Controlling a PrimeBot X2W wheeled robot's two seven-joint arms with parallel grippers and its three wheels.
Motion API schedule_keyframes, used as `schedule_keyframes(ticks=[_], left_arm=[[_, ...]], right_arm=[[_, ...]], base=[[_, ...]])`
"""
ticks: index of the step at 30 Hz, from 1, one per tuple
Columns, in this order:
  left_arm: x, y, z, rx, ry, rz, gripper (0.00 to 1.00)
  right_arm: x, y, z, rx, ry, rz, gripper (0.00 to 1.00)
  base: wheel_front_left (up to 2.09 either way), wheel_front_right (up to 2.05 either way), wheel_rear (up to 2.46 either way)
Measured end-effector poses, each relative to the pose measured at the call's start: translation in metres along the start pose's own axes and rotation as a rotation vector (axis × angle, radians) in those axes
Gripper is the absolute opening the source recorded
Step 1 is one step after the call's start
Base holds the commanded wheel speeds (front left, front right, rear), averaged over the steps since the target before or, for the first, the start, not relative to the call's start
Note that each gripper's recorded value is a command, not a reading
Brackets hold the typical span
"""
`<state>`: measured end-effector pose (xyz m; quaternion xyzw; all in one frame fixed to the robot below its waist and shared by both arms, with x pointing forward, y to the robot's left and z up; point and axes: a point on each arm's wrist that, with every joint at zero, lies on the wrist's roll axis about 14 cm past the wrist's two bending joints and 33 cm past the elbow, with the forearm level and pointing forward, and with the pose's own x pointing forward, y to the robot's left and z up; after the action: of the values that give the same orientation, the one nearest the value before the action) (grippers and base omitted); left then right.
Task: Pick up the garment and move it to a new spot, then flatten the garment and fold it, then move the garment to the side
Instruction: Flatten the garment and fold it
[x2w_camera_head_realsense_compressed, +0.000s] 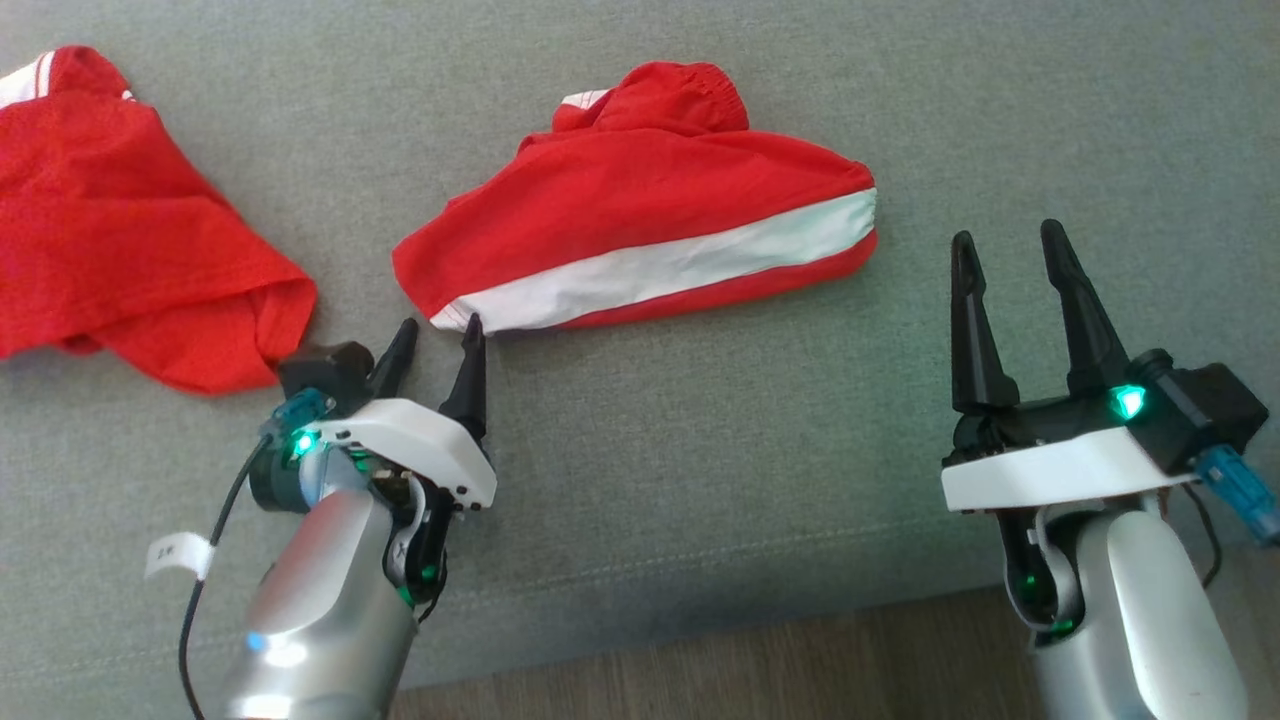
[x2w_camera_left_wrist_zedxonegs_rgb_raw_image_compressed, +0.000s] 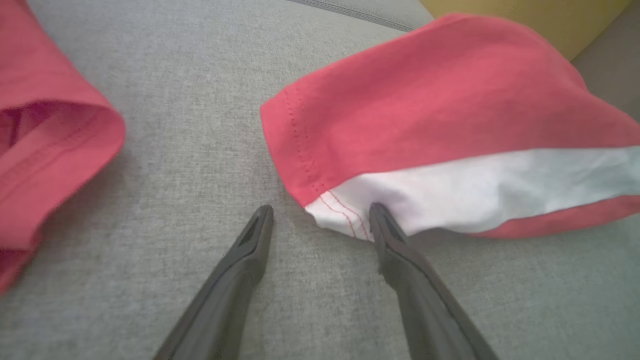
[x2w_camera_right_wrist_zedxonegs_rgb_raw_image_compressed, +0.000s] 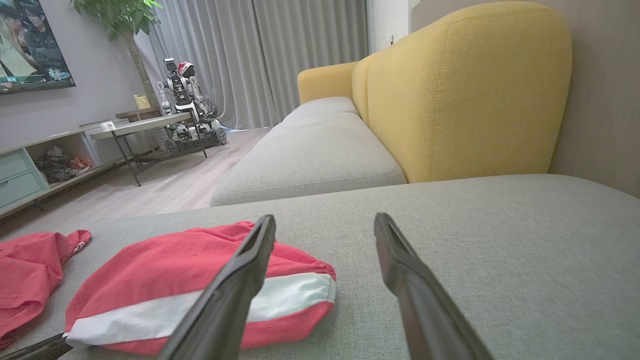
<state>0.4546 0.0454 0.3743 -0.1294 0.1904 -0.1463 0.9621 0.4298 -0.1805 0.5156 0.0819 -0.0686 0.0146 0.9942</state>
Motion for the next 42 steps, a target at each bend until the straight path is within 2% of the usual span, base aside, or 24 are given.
schedule_keyframes(ticks=[3,4,5,6,7,16,21,27,32,42], left_arm=[[0.002,-0.003,-0.003,0.006,0.01,-0.013,1.0],[0.003,-0.004,-0.003,0.005,0.013,-0.022,0.93],[0.003,-0.005,-0.002,0.003,0.013,-0.024,0.48],[0.004,-0.006,-0.002,0.005,0.013,-0.026,0.11],[0.003,-0.006,-0.003,0.007,0.016,-0.028,0.0],[-0.003,-0.009,0.006,0.006,-0.008,-0.035,0.0],[-0.01,-0.007,0.029,-0.003,-0.085,-0.021,0.0],[-0.026,0.0,0.041,0.015,-0.138,-0.004,0.0],[-0.032,0.009,0.058,0.013,-0.194,0.035,0.0],[-0.038,0.021,0.051,0.008,-0.185,0.073,0.0]], right_arm=[[0.0,-0.001,0.0,0.002,0.0,-0.004,1.0],[0.001,-0.002,0.0,0.004,-0.001,-0.005,1.0],[0.001,-0.002,0.001,0.005,-0.003,-0.005,1.0],[0.002,-0.002,0.002,0.004,-0.007,-0.005,1.0],[0.003,-0.002,0.003,0.004,-0.011,-0.004,1.0],[0.003,-0.002,0.011,0.006,-0.031,-0.006,1.0],[0.003,-0.002,0.005,0.037,-0.015,-0.015,1.0],[0.002,-0.005,-0.031,0.082,0.093,-0.039,1.0],[0.016,0.0,-0.056,0.13,0.165,-0.04,1.0],[0.026,0.017,-0.107,0.137,0.324,-0.011,1.0]], base=[[0.0,0.0,0.0],[0.0,0.0,0.0],[0.0,0.0,0.0],[0.0,0.0,0.0],[0.0,0.0,0.0],[0.0,0.0,0.0],[0.0,0.0,0.0],[0.0,0.0,0.0],[0.0,0.0,0.0],[0.0,0.0,0.0]])
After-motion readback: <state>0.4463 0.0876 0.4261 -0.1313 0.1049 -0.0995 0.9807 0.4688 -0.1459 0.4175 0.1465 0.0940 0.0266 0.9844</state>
